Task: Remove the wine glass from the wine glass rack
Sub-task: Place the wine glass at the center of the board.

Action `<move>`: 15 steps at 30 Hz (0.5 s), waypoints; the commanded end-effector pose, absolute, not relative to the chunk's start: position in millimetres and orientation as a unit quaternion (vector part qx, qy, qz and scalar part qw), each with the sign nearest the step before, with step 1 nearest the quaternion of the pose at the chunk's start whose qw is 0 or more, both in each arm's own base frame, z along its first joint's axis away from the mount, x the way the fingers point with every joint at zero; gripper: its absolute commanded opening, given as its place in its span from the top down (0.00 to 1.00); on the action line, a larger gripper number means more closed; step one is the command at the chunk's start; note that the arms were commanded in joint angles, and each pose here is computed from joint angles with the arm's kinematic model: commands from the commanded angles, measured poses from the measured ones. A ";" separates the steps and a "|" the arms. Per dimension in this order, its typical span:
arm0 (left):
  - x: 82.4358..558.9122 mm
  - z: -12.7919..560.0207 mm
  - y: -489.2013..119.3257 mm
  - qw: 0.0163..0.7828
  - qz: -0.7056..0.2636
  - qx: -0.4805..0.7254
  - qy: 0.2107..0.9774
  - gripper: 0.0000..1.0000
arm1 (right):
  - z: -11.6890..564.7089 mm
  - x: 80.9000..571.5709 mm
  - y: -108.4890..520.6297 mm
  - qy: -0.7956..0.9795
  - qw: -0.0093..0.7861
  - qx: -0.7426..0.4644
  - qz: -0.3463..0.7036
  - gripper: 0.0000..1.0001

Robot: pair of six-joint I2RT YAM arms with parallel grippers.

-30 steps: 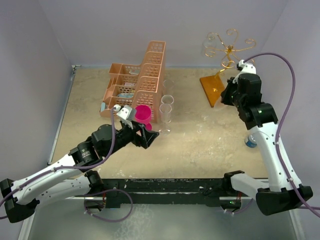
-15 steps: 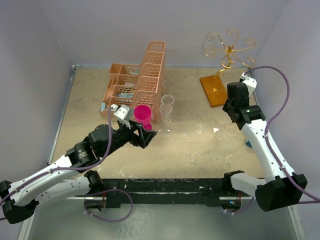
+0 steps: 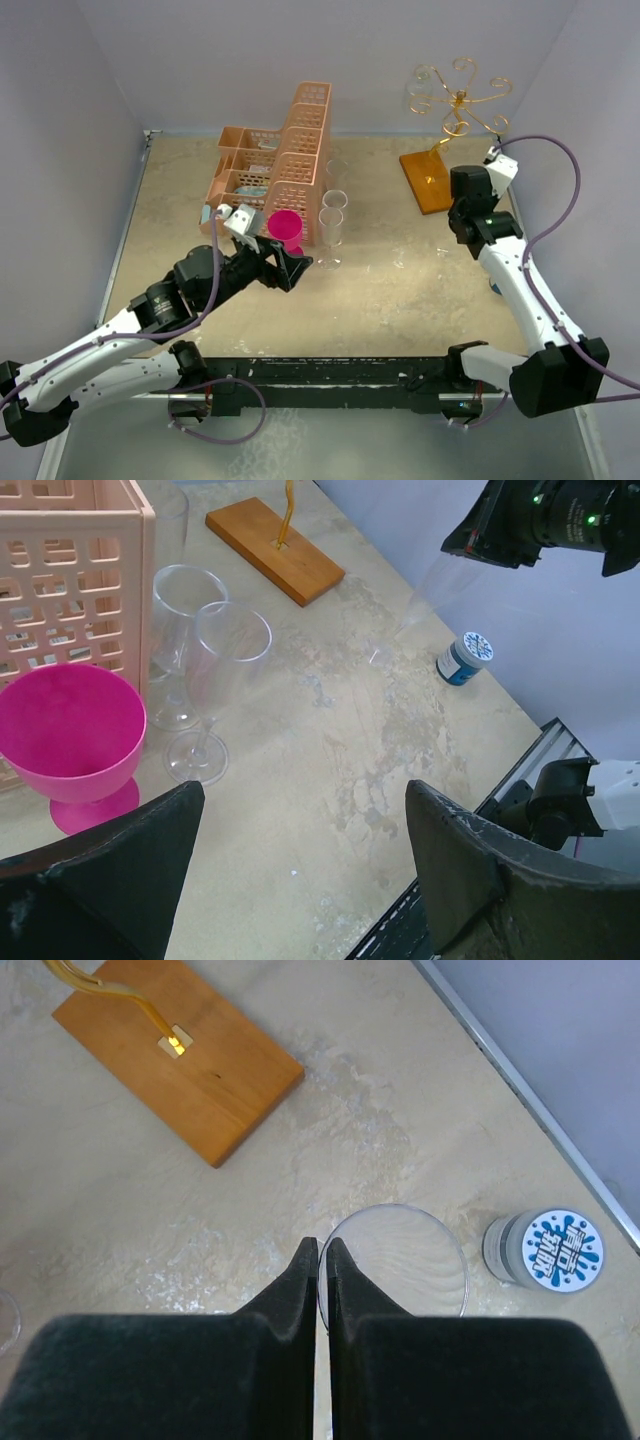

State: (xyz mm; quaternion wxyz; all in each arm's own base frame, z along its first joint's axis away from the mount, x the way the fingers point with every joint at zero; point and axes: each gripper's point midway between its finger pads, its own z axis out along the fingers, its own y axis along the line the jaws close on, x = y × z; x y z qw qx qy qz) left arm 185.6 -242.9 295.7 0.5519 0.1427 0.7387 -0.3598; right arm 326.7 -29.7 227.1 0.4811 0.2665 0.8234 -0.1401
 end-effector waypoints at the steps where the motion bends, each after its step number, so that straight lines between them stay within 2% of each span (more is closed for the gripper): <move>1: 188.7 328.4 -241.8 0.570 -0.379 0.120 0.719 0.21 | 226.0 340.6 -30.9 0.809 0.496 0.280 -0.144 1.00; 7: 191.7 343.4 -240.3 0.576 -0.378 0.108 0.716 0.20 | 214.1 345.6 -26.1 0.823 0.479 0.271 -0.142 1.00; 15: 207.5 369.0 -249.3 0.584 -0.364 0.091 0.720 0.16 | 218.8 350.0 -17.9 0.830 0.481 0.254 -0.121 0.72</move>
